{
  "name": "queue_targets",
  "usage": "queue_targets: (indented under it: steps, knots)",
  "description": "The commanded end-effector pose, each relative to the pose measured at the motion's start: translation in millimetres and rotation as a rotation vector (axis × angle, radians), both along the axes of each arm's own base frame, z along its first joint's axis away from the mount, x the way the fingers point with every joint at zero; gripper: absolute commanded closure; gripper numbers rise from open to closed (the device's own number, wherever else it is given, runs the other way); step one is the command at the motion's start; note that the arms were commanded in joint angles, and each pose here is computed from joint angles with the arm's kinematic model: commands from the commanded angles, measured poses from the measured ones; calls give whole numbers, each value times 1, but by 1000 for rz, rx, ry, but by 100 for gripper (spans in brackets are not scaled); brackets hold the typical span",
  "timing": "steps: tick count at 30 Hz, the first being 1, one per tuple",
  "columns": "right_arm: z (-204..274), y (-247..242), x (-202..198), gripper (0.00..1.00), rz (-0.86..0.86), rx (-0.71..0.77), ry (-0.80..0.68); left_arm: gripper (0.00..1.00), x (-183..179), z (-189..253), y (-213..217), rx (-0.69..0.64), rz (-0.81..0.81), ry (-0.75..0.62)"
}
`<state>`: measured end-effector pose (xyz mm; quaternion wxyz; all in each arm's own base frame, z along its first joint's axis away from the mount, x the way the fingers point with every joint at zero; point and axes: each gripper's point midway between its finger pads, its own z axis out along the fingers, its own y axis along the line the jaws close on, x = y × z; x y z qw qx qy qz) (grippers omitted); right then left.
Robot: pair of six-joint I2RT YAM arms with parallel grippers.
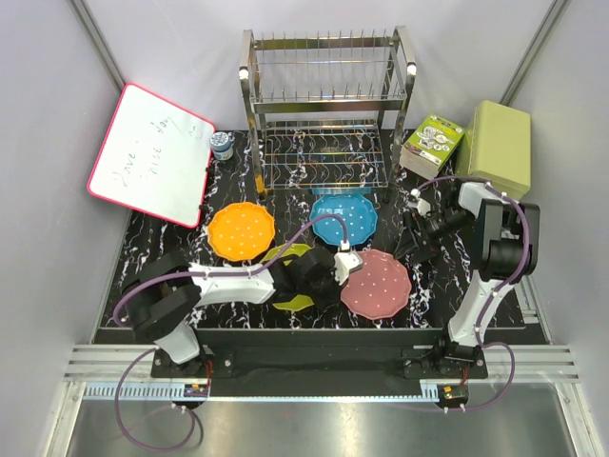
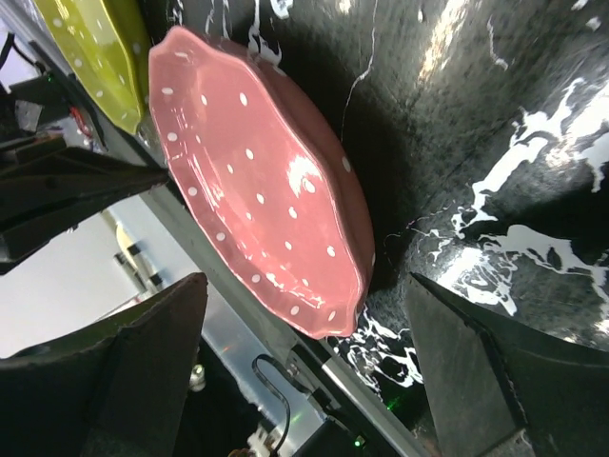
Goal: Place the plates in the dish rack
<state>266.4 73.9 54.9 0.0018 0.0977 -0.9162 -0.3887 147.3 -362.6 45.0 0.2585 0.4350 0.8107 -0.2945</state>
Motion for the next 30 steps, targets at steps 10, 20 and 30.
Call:
queue_targets:
  steps: [10,20,30]
  knots:
    - [-18,-5,-11,12,89,24,94,100,16,-26,-28,27,12,31]
    - [-19,5,-26,17,177,171,106,100,34,-22,-54,-7,8,5]
    - [-21,12,-9,20,140,230,78,100,62,-21,-29,62,111,11]
